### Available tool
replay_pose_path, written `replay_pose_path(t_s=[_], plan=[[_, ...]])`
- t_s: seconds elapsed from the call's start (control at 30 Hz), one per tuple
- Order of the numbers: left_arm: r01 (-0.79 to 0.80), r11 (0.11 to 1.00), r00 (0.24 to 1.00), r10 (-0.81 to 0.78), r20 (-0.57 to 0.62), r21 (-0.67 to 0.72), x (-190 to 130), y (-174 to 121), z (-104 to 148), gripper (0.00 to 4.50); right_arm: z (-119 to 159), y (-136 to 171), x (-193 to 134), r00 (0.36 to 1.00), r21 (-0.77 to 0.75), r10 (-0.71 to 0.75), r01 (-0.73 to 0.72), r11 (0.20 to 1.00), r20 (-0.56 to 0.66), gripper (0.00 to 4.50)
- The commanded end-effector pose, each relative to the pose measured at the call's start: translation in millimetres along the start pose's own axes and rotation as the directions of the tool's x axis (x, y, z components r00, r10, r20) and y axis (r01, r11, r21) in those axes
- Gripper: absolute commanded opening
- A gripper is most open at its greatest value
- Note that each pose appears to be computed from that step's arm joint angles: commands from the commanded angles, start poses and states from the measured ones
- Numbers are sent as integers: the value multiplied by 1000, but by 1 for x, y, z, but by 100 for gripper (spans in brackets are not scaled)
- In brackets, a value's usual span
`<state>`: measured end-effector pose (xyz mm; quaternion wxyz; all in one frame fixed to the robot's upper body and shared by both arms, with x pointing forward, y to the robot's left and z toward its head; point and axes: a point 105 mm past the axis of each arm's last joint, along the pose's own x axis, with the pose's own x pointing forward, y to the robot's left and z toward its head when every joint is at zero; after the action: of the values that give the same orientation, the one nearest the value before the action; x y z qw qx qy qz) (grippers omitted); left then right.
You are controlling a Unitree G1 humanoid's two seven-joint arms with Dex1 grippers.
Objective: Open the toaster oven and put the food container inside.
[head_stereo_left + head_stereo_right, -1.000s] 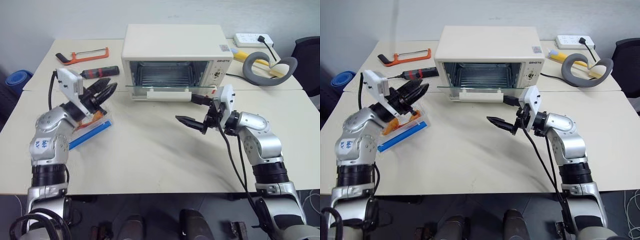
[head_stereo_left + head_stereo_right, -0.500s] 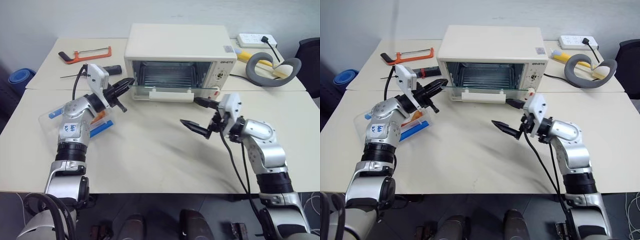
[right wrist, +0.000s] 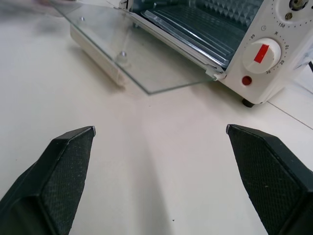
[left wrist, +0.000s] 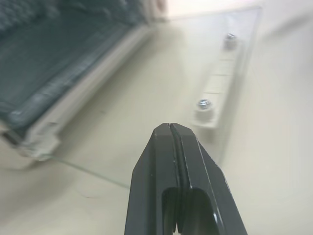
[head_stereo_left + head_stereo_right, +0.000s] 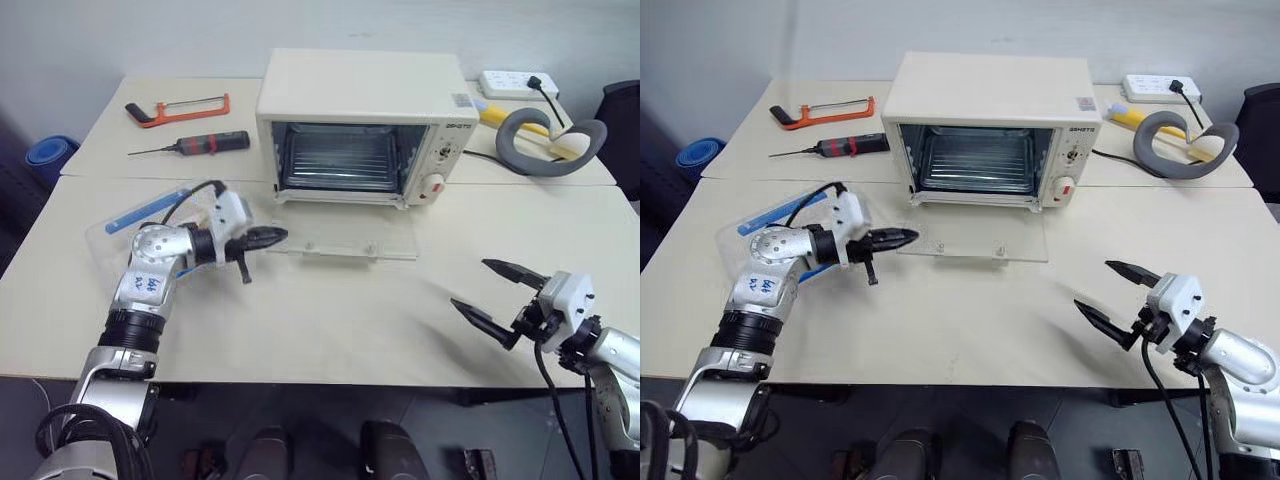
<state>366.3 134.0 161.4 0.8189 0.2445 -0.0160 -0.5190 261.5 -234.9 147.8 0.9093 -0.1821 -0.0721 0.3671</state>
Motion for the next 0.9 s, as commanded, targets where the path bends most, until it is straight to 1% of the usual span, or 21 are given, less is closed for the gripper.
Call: replay_pose_path(t_s=[0.03, 0.1, 0.17, 0.23, 0.27, 0.33, 0.4, 0.47, 0.53, 0.57, 0.6, 0.67, 0.73, 0.8, 0.83, 0.87, 0.9], plan=[[-31, 998, 1000, 31, -3, 48, 1, 4, 13, 1, 18, 2, -2, 999, -39, 19, -17, 999, 46, 450], [-2, 996, 999, 6, -48, 88, 5, -2, 9, 1, 20, 4, 2, 998, -26, 34, -32, 999, 52, 450], [0, 999, 998, 3, -60, 52, 6, -6, 5, 1, 24, 6, 8, 996, 6, 41, -41, 999, 82, 450], [-17, 1000, 1000, 17, 17, -3, 4, -6, 17, 39, 30, 11, 16, 990, 41, 71, -76, 996, 119, 450], [-21, 999, 996, 24, 85, -35, -1, -7, 29, 59, 34, 13, 20, 987, 35, 89, -95, 995, 133, 450], [-32, 996, 981, 47, 188, -84, -17, -7, 49, 120, 40, 18, 26, 981, 32, 120, -126, 991, 152, 450], [-66, 987, 964, 100, 244, -146, -40, -6, 61, 166, 46, 21, 31, 974, 25, 131, -138, 990, 184, 450], [-235, 926, 955, 276, 105, -295, -74, 9, 44, 227, 52, 27, 37, 964, 16, 159, -166, 986, 213, 450], [-330, 892, 931, 362, 51, -310, -110, 12, 38, 282, 57, 31, 42, 952, 14, 182, -191, 981, 244, 450], [-395, 862, 904, 426, 30, -318, -130, 14, 35, 310, 59, 34, 45, 946, 14, 202, -213, 977, 254, 450], [-452, 829, 877, 481, 9, -329, -146, 16, 31, 337, 60, 37, 47, 940, -6, 225, -232, 973, 258, 450], [-569, 737, 803, 594, -52, -365, -184, 18, 18, 394, 62, 45, 51, 921, -33, 286, -288, 957, 264, 450], [-693, 604, 695, 704, -144, -394, -226, 14, 0, 447, 71, 47, 59, 902, -24, 281, -290, 957, 326, 450], [-807, 488, 575, 776, -257, -331, -261, 5, -20, 447, 80, 52, 66, 879, -44, 302, -309, 950, 368, 450], [-852, 417, 511, 793, -331, -316, -277, -1, -31, 447, 85, 55, 69, 865, -42, 312, -322, 946, 393, 450], [-870, 359, 478, 782, -400, -339, -290, -12, -42, 447, 94, 58, 74, 844, -53, 325, -335, 941, 426, 450], [-886, 302, 441, 783, -438, -351, -300, -20, -47, 447, 101, 62, 78, 825, -49, 336, -353, 934, 455, 450]])
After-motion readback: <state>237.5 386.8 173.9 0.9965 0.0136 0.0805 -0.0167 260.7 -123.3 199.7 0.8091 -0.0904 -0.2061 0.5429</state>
